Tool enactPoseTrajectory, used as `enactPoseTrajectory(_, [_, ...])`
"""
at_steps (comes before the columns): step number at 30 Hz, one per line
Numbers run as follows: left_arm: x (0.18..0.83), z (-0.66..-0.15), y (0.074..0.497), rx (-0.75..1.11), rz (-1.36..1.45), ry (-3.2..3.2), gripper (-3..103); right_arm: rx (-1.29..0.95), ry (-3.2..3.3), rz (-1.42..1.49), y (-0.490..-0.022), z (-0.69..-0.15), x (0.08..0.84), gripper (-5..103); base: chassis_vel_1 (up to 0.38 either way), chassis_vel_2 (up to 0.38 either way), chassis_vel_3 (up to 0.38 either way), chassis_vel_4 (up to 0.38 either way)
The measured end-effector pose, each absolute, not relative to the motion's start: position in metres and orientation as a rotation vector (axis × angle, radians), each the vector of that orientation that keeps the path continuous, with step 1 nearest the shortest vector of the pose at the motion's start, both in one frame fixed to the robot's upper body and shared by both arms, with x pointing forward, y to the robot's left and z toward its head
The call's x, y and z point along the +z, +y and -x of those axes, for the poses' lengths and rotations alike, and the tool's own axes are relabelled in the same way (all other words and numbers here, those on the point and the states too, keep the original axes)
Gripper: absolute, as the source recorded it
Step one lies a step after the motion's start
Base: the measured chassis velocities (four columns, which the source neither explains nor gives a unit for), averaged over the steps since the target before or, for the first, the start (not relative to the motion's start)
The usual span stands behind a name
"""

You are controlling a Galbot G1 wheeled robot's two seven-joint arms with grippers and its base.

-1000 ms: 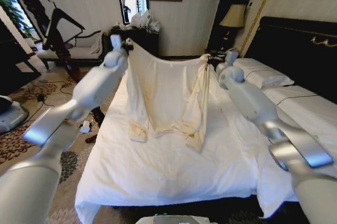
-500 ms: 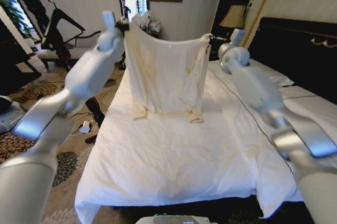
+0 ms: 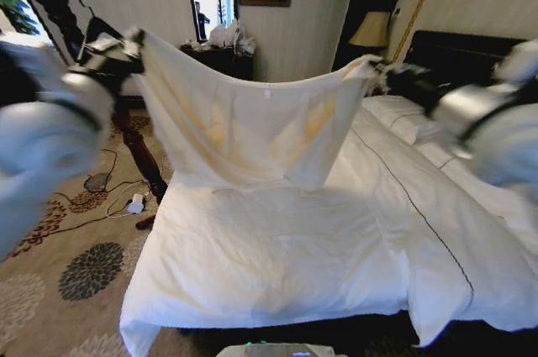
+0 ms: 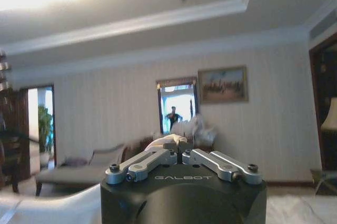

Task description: Pick up the clothes from the bed and hang them on the clothes hanger.

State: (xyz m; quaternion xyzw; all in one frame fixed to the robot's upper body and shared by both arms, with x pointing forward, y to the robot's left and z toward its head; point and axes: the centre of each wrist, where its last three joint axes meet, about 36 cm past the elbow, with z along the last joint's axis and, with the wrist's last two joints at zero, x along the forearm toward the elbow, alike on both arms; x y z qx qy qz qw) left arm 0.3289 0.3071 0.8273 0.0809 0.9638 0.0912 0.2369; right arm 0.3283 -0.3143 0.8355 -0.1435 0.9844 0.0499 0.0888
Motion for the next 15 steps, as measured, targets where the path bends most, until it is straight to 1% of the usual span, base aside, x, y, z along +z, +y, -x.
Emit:
enactPoseTrajectory(2, [0.847,-0.311,0.309,0.24,-0.228,2.616,0,0.142,2.908,0.381,-0.317,-0.309,0.855,0,0.0,0.0,0.0,0.0])
enactPoseTrajectory(6, [0.862,-0.3,0.311,0.22,-0.21,2.599,0,0.12,2.917,0.314,-0.319,-0.294,0.867,0,0.0,0.0,0.0,0.0])
enactPoseTrajectory(8, [0.86,-0.303,0.312,0.211,-0.191,2.624,0,0.123,2.926,0.284,-0.32,-0.294,0.868,0,0.0,0.0,0.0,0.0])
enactPoseTrajectory(10, [0.852,-0.309,0.312,0.206,-0.168,2.662,0,0.134,2.936,0.272,-0.32,-0.296,0.866,0,0.0,0.0,0.0,0.0])
enactPoseTrajectory(12, [0.823,-0.325,0.305,0.202,-0.128,2.761,0,0.149,2.976,0.262,-0.318,-0.307,0.851,0,0.0,0.0,0.0,0.0])
enactPoseTrajectory(13, [0.794,-0.339,0.297,0.193,-0.122,2.84,0,0.151,3.012,0.256,-0.315,-0.317,0.834,0,0.0,0.0,0.0,0.0])
enactPoseTrajectory(14, [0.794,-0.339,0.297,0.193,-0.122,2.84,0,0.151,3.012,0.256,-0.315,-0.317,0.834,0,0.0,0.0,0.0,0.0])
enactPoseTrajectory(15, [0.777,-0.348,0.292,0.183,-0.125,2.879,0,0.15,3.036,0.258,-0.313,-0.326,0.819,0,0.0,0.0,0.0,0.0])
